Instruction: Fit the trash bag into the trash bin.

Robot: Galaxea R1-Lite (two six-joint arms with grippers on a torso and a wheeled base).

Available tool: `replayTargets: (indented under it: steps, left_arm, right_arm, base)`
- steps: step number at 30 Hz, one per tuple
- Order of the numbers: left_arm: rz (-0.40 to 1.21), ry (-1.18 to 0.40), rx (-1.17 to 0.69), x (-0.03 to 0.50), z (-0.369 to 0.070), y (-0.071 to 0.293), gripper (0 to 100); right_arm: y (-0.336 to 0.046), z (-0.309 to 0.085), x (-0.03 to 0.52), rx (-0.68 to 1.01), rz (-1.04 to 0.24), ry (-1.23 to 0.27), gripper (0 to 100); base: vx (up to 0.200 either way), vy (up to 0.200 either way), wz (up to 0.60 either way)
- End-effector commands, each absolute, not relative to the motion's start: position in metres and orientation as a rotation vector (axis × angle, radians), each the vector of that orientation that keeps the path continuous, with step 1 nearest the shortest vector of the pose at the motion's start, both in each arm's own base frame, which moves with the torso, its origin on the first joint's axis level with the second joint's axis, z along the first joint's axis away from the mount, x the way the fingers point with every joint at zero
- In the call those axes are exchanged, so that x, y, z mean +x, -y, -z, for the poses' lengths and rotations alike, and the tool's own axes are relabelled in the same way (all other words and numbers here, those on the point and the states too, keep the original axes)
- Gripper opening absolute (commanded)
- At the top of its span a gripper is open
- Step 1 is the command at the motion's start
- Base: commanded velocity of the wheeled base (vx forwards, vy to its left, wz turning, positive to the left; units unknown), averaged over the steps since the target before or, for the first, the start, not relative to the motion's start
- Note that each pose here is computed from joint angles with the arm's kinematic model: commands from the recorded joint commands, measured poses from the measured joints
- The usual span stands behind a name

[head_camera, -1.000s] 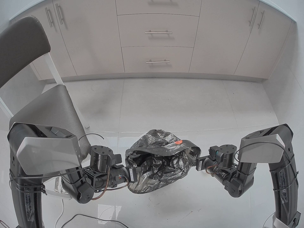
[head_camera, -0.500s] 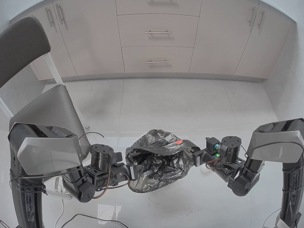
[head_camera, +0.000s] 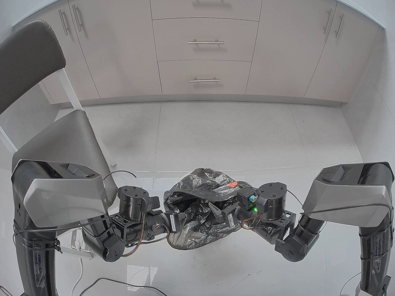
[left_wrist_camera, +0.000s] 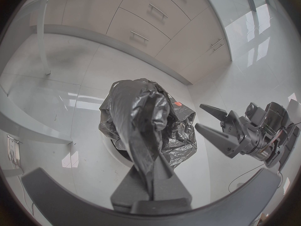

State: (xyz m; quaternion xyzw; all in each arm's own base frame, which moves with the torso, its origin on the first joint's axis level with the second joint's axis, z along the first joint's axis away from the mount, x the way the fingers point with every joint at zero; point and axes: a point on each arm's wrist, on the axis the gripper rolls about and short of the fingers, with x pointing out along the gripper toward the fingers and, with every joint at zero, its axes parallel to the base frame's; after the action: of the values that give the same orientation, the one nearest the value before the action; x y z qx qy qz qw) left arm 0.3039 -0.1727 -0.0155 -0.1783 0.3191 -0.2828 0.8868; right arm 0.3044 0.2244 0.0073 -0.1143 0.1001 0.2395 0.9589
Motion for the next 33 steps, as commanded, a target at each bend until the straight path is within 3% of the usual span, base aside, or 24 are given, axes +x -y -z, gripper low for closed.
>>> replayTargets:
  steps: [1,18,33]
  left_arm:
    - [0.587,-0.664,-0.37,0.304,0.016,0.173,0]
    - [0.581,-0.664,-0.368,0.304,0.017,0.172,0]
    - [0.567,-0.615,-0.314,0.309,0.014,0.174,0]
  right_arm:
    - [-0.23,0.004,0.303,-0.256,-0.499,-0.229,100]
    - [-0.242,0.03,0.344,-0.338,-0.407,-0.246,100]
    - [-0.242,0.013,0.378,-0.337,-0.353,-0.191,100]
  base:
    - [0.0,0.0,0.0]
    - [0.0,0.0,0.0]
    - [0.0,0.0,0.0]
